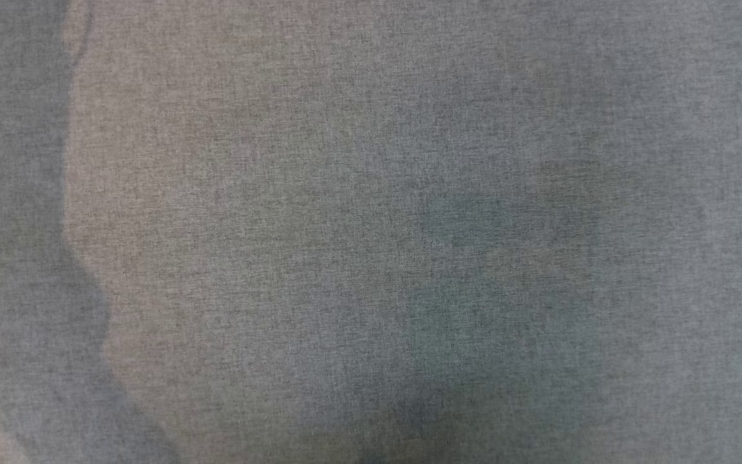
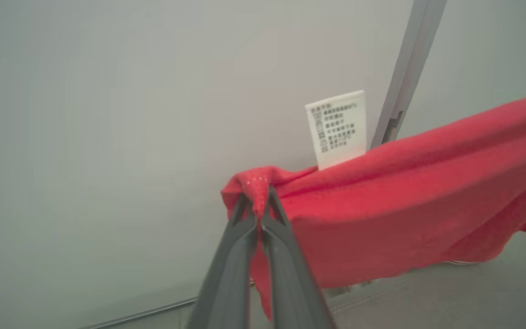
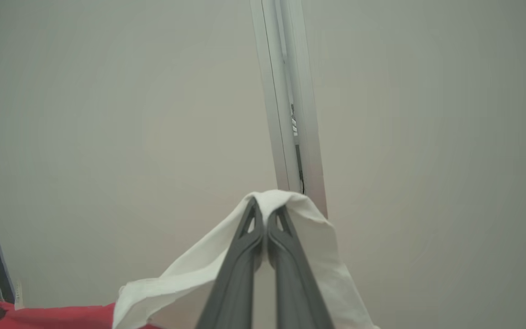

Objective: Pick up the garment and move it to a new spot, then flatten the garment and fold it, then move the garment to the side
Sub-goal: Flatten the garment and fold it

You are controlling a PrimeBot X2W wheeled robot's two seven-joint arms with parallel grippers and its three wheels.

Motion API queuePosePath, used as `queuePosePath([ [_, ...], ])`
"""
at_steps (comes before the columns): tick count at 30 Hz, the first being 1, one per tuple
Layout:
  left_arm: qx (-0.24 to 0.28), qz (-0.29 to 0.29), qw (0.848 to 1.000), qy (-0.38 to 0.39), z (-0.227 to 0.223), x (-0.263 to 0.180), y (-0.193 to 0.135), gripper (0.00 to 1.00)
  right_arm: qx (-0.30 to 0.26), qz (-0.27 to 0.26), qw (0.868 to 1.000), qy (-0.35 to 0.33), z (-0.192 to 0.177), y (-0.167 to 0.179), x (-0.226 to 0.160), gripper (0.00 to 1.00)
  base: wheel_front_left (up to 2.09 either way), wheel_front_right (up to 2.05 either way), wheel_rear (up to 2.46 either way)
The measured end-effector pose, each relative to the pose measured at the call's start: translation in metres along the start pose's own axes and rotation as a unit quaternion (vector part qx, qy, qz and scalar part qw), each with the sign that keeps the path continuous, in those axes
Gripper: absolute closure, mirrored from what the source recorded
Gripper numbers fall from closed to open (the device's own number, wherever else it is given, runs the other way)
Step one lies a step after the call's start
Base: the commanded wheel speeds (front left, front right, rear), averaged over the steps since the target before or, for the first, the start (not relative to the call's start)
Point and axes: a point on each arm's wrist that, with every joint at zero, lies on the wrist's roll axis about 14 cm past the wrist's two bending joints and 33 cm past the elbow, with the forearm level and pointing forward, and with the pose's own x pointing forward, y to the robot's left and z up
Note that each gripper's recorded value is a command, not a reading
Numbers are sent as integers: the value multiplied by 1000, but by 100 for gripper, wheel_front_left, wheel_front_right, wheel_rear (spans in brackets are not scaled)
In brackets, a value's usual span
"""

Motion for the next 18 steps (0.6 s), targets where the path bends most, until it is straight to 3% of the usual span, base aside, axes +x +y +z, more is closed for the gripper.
queuePosePath([
  [6,-24,-31,995,94,-60,-27,-14,100,-14,22,997,78,-50,8,-41,100,0,0,0],
  [11,-32,-41,984,173,-94,-72,-15,100,-1,31,989,145,-69,15,-88,100,0,0,0],
  [18,-57,-73,966,240,-108,-137,-42,100,21,54,961,271,-77,39,-166,100,0,0,0],
])
